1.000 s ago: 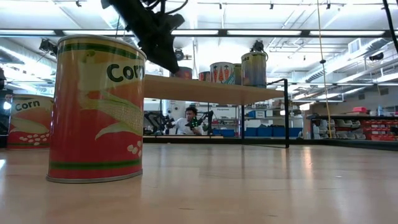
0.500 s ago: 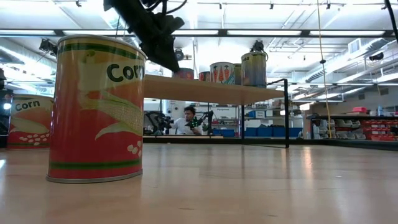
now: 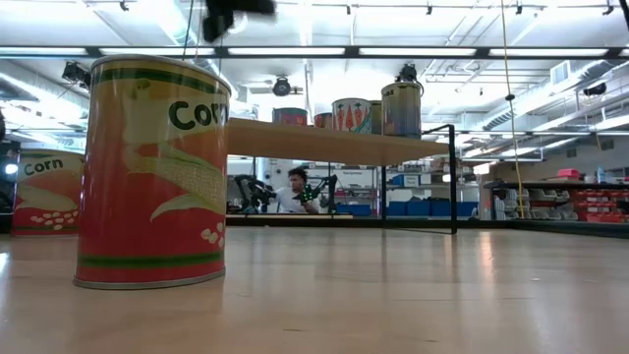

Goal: Pick and place cans onto a shelf
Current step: Put the canned green peas on the shelf

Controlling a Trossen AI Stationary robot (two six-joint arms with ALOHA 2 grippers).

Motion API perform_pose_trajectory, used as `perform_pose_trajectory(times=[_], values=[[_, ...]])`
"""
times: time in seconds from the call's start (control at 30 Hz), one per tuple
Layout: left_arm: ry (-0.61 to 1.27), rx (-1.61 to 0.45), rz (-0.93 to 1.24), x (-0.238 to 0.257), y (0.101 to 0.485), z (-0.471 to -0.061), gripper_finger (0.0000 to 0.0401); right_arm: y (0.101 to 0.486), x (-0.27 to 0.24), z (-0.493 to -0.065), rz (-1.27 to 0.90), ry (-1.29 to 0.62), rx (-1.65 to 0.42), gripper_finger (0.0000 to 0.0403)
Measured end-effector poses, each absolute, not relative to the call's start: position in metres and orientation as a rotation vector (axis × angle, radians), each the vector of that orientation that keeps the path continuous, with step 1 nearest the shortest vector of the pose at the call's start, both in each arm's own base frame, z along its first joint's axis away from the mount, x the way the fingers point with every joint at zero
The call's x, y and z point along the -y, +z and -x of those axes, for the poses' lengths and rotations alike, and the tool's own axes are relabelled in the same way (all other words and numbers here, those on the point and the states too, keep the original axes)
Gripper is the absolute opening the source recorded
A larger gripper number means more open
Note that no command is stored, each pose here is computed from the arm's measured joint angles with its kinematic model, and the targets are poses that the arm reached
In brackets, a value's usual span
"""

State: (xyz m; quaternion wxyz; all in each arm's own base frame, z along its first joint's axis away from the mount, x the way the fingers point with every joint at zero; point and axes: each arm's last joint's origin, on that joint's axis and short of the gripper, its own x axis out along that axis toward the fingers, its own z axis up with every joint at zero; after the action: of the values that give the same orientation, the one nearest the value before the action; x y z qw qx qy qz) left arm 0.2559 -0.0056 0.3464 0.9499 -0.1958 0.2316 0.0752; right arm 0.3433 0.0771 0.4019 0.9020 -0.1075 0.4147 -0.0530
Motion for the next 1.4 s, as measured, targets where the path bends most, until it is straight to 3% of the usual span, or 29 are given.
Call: perform_pose_trajectory(times=[0.13,0.27,0.43,0.6,0.8,1.07,1.2,1.4], values=[[-0.07,-0.503,0.43,0.058,0.353,-0.24,0.0052,0.372,-0.096,-0.344,0.237,-0.081,-0.924,0.0359],[-0.175,-0.589,0.505,0.104,0.348,-0.227,0.0064,0.356,-0.107,-0.345,0.222,-0.099,-0.925,0.0359],[-0.128,-0.709,0.542,0.142,0.332,-0.209,0.0121,0.355,-0.113,-0.344,0.203,-0.128,-0.902,0.0359],[-0.006,-0.725,0.571,0.146,0.331,-0.187,0.0197,0.359,-0.118,-0.342,0.173,-0.149,-0.868,0.0359],[0.462,-0.57,0.583,0.089,0.341,-0.153,0.0249,0.366,-0.126,-0.339,0.11,-0.148,-0.809,0.0359],[1.066,-0.514,0.639,-0.005,0.343,-0.119,0.0254,0.37,-0.125,-0.338,0.094,-0.198,-0.772,0.0359],[1.205,-0.611,0.636,-0.042,0.341,-0.12,0.0262,0.373,-0.113,-0.346,0.065,-0.232,-0.732,0.0359],[1.349,-0.598,0.738,-0.102,0.335,-0.129,0.0309,0.376,-0.091,-0.357,0.038,-0.268,-0.693,0.0359]])
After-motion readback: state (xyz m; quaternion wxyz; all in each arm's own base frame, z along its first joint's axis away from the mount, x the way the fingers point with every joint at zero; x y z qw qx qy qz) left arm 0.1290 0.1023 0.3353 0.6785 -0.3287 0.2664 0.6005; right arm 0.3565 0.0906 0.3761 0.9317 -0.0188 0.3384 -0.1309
